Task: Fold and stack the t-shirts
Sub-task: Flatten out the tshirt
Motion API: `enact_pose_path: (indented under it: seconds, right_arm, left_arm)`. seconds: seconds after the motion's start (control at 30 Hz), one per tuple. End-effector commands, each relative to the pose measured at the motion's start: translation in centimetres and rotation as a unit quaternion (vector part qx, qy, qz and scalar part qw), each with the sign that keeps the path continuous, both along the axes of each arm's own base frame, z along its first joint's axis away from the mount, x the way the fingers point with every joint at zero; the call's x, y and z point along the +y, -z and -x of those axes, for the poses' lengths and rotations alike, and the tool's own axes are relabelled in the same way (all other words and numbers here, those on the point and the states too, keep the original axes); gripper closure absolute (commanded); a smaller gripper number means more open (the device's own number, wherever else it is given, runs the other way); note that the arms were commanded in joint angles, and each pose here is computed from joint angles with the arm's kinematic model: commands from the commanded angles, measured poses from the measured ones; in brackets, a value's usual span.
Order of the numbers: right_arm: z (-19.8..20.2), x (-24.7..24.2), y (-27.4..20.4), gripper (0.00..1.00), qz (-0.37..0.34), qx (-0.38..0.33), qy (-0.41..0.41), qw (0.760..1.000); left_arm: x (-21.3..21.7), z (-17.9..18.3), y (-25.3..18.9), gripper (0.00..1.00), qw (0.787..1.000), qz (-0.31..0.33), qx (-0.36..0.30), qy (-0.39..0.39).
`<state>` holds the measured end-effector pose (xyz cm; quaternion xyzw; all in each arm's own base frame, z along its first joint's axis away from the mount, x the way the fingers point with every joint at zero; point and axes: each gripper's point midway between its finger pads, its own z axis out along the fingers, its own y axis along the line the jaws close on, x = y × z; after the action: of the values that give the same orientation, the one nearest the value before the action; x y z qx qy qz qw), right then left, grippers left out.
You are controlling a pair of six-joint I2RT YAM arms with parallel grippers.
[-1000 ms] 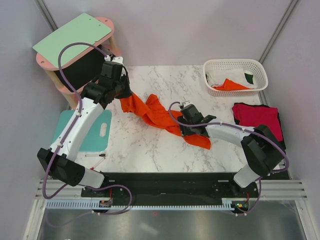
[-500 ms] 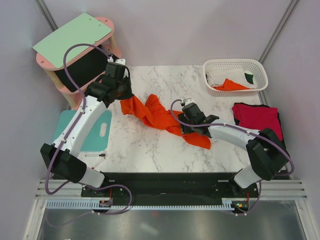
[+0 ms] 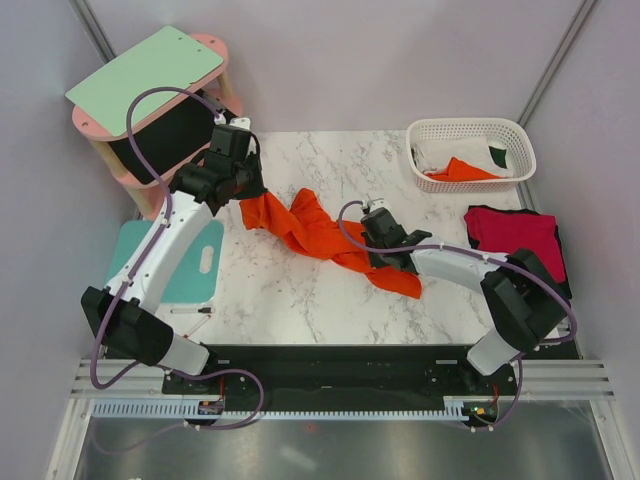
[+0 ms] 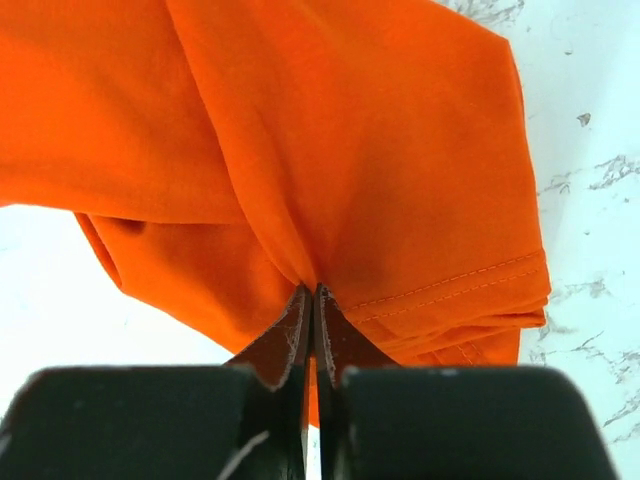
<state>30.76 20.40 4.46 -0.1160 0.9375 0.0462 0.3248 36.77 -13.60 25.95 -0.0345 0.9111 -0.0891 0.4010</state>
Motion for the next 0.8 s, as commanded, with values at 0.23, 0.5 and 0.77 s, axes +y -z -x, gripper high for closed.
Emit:
enact_pose_path:
  seconds: [0.23, 0.5, 0.77]
  right_arm:
    - [-0.2, -1.4, -10.8, 1.00, -0.073, -0.144, 0.020, 0.987]
    - [4.0, -4.8, -22.2, 1.00, -0.136, -0.297, 0.000, 0.945]
    - [7.2, -6.0, -29.4, 1.00, -0.207, -0.362, -0.024, 0.909]
  left_arm:
    - [2.4, 0.9, -2.7, 0.98, 0.998, -0.014, -0.049, -0.035]
    - [6.2, 7.0, -9.1, 0.98, 0.987, 0.004, -0.144, -0.072]
    - [7.5, 14.1, -16.7, 0.98, 0.966, 0.068, -0.246, -0.037]
